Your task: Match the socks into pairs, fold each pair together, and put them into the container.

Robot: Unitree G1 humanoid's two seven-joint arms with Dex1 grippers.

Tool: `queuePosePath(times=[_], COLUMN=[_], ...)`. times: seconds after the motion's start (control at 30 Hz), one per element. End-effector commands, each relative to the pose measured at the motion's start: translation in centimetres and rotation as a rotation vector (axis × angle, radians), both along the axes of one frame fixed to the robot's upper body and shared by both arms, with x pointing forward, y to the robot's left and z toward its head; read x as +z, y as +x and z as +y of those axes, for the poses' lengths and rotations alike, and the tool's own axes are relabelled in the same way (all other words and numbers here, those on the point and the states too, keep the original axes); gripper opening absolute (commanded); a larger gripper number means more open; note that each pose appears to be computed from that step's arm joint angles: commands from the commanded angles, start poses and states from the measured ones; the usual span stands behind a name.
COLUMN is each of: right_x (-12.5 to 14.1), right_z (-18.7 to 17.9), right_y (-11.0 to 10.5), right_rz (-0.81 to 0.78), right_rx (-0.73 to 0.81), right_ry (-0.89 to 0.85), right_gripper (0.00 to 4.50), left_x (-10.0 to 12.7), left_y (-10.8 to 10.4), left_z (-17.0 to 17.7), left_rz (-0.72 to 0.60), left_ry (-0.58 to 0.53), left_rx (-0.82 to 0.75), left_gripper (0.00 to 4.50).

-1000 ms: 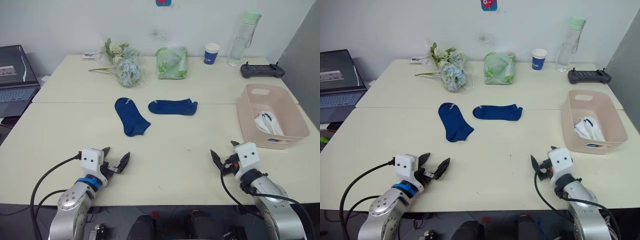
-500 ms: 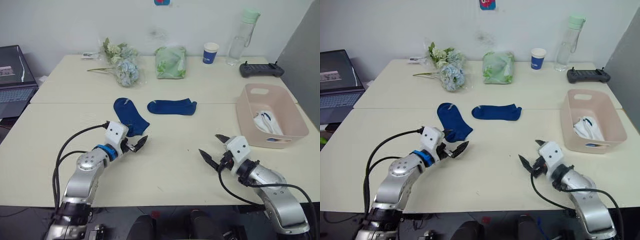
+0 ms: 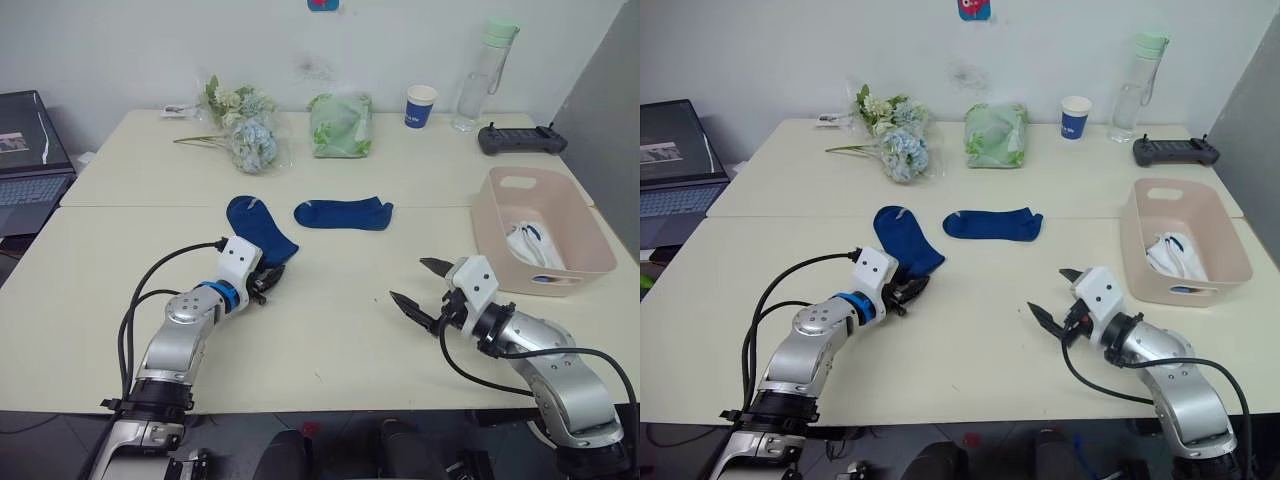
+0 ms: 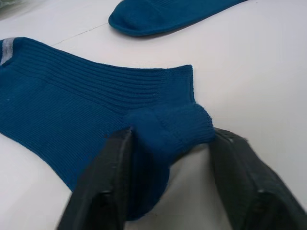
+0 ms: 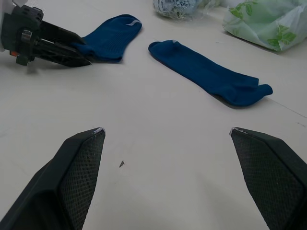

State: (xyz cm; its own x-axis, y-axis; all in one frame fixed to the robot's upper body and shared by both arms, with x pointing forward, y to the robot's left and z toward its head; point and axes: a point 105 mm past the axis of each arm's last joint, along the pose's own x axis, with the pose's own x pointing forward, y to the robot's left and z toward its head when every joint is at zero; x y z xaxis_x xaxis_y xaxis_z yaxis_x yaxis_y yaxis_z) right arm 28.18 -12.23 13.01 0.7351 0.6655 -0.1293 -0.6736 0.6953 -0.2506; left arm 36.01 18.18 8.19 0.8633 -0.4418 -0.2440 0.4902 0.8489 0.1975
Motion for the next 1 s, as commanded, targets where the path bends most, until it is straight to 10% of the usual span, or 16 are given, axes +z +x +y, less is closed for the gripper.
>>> queuePosePath(times=[0.03, 0.17, 0.8, 1.0], right_x=[1.5, 1.4, 2.4, 2.4], right_z=[0.5, 0.4, -0.3, -1.2], right_y=[0.1, -0.1, 0.5, 0.5], right_rz=[-0.055, -0.048, -0.061, -0.056], right_rx=[0.005, 0.008, -0.032, -0.071], right_ry=[0.018, 0.013, 0.05, 0.051], right_gripper=[4.5, 4.5, 4.5, 4.5], left_x=[1.3, 1.6, 3.1, 4.8], left_y=[0.6, 0.4, -7.0, -7.6], left_z=[0.4, 0.3, -10.9, -11.8], left_rz=[-0.034, -0.036, 0.327, 0.333], left_ry=[-0.043, -0.05, -0.341, -0.401], left_rx=[0.035, 0.019, -0.599, -0.685], left_gripper=[1.13, 0.03, 0.03, 1.51])
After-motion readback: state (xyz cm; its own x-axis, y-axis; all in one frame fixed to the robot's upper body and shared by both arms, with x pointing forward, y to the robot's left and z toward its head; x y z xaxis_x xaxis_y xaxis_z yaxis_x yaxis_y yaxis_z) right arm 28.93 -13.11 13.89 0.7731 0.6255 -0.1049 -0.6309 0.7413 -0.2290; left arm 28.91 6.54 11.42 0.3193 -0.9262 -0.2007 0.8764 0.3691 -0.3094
